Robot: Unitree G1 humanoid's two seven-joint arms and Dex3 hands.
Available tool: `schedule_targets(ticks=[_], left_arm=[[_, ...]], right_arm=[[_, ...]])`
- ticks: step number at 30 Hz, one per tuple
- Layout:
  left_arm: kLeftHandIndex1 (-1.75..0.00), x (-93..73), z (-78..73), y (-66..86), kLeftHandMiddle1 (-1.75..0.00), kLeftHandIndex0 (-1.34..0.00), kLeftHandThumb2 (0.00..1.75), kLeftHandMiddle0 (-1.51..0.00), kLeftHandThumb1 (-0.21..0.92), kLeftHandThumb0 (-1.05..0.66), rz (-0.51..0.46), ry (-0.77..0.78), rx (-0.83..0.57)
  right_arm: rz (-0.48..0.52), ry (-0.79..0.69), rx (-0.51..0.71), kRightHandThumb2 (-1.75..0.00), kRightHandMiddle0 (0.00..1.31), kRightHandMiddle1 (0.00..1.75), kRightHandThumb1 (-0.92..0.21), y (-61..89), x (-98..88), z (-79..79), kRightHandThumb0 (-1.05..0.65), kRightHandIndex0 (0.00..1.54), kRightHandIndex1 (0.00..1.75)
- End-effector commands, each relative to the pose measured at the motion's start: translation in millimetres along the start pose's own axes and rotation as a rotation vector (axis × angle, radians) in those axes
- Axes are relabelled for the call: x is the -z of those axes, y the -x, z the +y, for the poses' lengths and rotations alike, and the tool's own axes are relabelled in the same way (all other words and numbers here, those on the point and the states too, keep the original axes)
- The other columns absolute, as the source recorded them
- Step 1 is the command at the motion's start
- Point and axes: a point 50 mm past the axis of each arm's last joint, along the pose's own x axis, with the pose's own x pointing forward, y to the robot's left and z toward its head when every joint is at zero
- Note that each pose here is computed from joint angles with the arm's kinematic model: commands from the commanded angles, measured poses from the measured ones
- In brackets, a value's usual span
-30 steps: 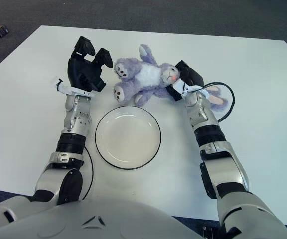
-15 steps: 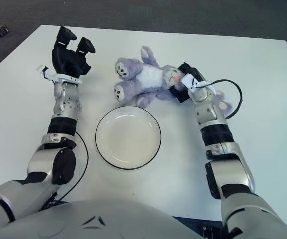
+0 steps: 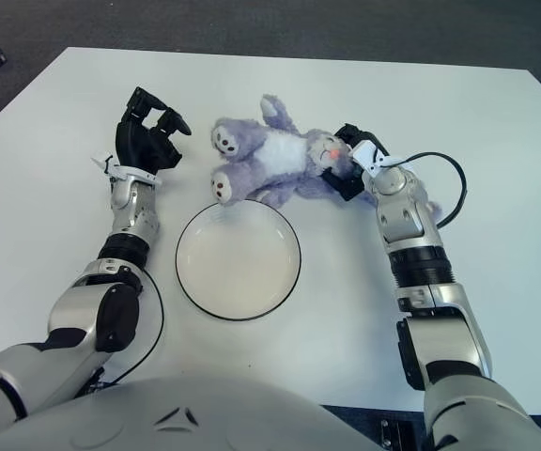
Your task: Put the doll into the plate.
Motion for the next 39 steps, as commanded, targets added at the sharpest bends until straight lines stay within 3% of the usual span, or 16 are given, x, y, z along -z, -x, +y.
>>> schedule_targets(ticks=[1,16,33,39], left_arm=[[-1.75,-0.9,8.1,2.0,-1.74,-0.49,1.37,-0.55,0.28,-0.01,0.008,-0.049,-0.002],[-1.75,26.5,2.9,18.0,-1.75,-0.48,1.31,-0.49,0.33,-0.01,0.163,-0.068,0.033],[-1.75,35.4,6.5,27.5,-1.75,-0.43,1.23,-0.44,0.40,-0.01,0.262,-0.160,0.065],[-1.75,37.5,7.1,29.2,-1.75,-0.43,1.24,-0.44,0.40,-0.01,0.289,-0.198,0.068]], right_arm=[[-0.052,-0.025,0.010,-1.66,0.66,1.75,0.03,6.2,-4.5,-7.6,0.00,0.91,1.59],[-0.147,-0.022,-0.003,-1.72,0.69,1.75,0.08,22.4,-30.5,-17.0,0.00,0.93,1.63],[-0.161,0.008,0.022,-1.75,0.69,1.75,0.09,26.5,-38.2,-21.7,0.00,0.93,1.67],[-0.150,-0.028,0.043,-1.68,0.64,1.75,0.02,26.0,-38.3,-22.4,0.00,0.87,1.69]])
